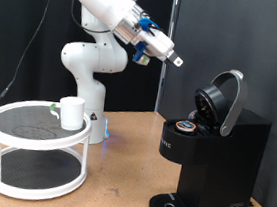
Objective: Make a cup of coffee with the keurig machine
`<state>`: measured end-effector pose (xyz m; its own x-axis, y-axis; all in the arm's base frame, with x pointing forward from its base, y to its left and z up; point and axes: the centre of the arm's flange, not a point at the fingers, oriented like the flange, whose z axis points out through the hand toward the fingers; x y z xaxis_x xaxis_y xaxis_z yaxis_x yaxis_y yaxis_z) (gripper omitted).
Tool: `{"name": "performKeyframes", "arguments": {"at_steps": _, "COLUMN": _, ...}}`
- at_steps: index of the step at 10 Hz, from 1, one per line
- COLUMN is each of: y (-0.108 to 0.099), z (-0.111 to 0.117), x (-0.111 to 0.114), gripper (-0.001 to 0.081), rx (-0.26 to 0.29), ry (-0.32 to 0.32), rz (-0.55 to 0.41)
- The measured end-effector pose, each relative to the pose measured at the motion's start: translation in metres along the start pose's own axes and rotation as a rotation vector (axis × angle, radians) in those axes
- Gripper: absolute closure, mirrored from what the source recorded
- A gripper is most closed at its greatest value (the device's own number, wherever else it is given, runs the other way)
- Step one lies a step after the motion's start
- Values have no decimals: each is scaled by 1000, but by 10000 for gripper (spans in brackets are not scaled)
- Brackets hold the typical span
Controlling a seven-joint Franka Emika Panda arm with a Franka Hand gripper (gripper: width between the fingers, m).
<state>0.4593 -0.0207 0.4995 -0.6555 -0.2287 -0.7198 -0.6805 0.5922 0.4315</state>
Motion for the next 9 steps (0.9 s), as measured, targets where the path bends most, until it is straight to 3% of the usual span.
{"name": "performKeyframes", "arguments": {"at_steps": 2, "y": 10, "z": 5, "x": -16, "gripper": 72, "rx": -60, "ry": -23, "rz": -13}}
{"name": "performKeyframes", "arguments": {"at_steps": 4, "y": 26, "z": 17, "x": -39, "gripper": 72, "rx": -124, "ry": -4, "rz": -29}}
{"name": "performKeyframes", "arguments": {"at_steps": 5, "y": 32, "z": 25, "x": -49, "gripper": 72, "rx": -129, "ry": 19, "rz": -23}}
{"name": "performKeyframes", "arguments": {"at_steps": 7, "y": 42, "z": 43, "x": -69, "gripper": 72, "rx": -59, "ry": 69, "rz": -13}}
{"name": "performKeyframes", "arguments": {"at_steps": 9, "y": 57, "z": 61, "x": -89, "gripper": 72, "rx": -24, "ry": 86, "rz": -14}}
